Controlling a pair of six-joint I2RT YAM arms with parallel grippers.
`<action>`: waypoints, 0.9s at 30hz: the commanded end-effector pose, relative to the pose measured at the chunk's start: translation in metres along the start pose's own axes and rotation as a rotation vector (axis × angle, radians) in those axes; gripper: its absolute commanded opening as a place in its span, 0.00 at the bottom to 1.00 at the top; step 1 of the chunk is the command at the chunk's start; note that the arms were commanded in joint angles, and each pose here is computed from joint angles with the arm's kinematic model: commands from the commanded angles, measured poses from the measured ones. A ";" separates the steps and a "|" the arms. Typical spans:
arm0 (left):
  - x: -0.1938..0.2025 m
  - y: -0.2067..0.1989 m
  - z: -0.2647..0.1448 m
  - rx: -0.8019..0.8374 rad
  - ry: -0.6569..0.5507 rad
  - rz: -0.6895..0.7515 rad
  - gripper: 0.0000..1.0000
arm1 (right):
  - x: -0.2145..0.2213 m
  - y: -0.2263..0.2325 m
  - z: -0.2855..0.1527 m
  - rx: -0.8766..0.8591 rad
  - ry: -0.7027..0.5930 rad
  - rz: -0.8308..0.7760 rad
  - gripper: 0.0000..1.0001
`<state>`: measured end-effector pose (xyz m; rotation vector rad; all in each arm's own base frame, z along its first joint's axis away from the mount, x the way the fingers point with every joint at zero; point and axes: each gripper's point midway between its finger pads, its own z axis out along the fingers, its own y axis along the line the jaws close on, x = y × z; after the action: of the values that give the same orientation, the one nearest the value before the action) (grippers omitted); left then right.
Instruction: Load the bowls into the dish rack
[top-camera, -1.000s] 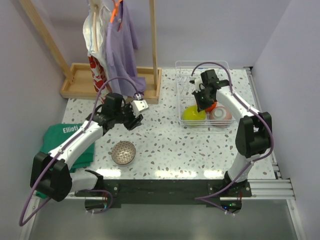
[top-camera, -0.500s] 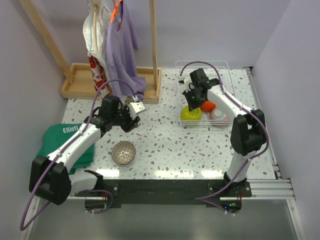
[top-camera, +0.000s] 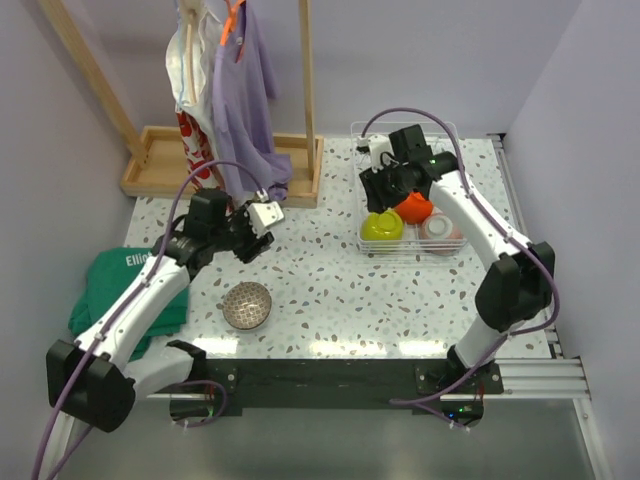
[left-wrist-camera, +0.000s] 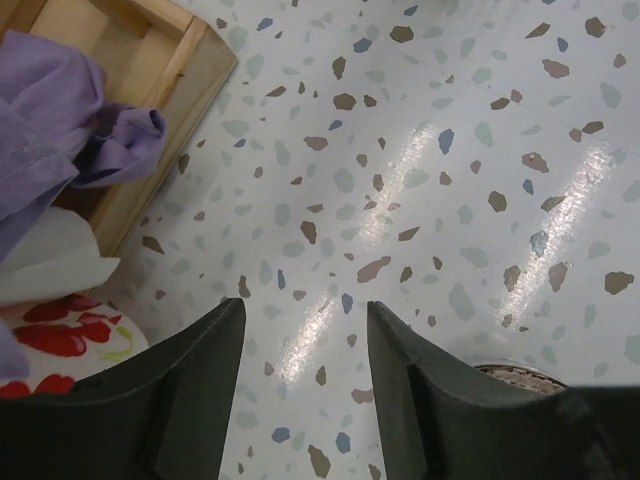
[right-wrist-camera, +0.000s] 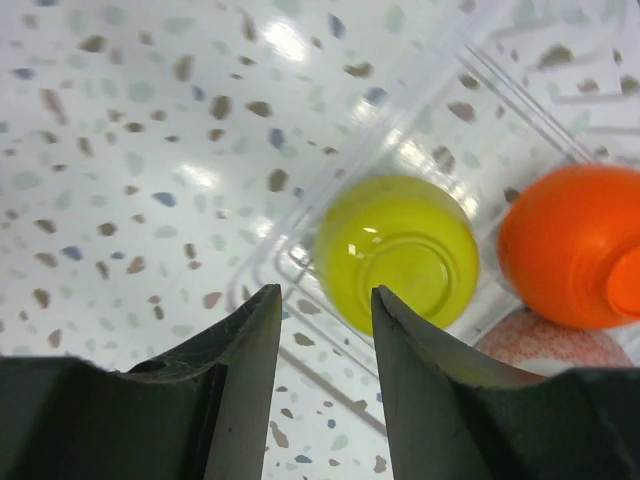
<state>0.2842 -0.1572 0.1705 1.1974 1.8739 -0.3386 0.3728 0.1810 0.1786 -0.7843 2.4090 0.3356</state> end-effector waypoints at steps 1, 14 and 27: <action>0.020 0.005 -0.030 -0.103 0.081 0.034 0.57 | -0.033 0.088 -0.035 -0.307 -0.143 -0.252 0.47; 0.141 -0.012 -0.081 -0.345 0.337 -0.037 0.80 | 0.007 0.276 -0.028 -0.703 -0.133 -0.933 0.51; 0.152 0.020 -0.122 -0.514 0.437 -0.325 0.77 | 0.022 0.326 -0.019 -0.803 -0.197 -1.068 0.49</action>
<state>0.2034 0.0068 0.1040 0.8230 2.3196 0.2549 0.1580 0.4094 0.1706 -2.1320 1.4938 0.8374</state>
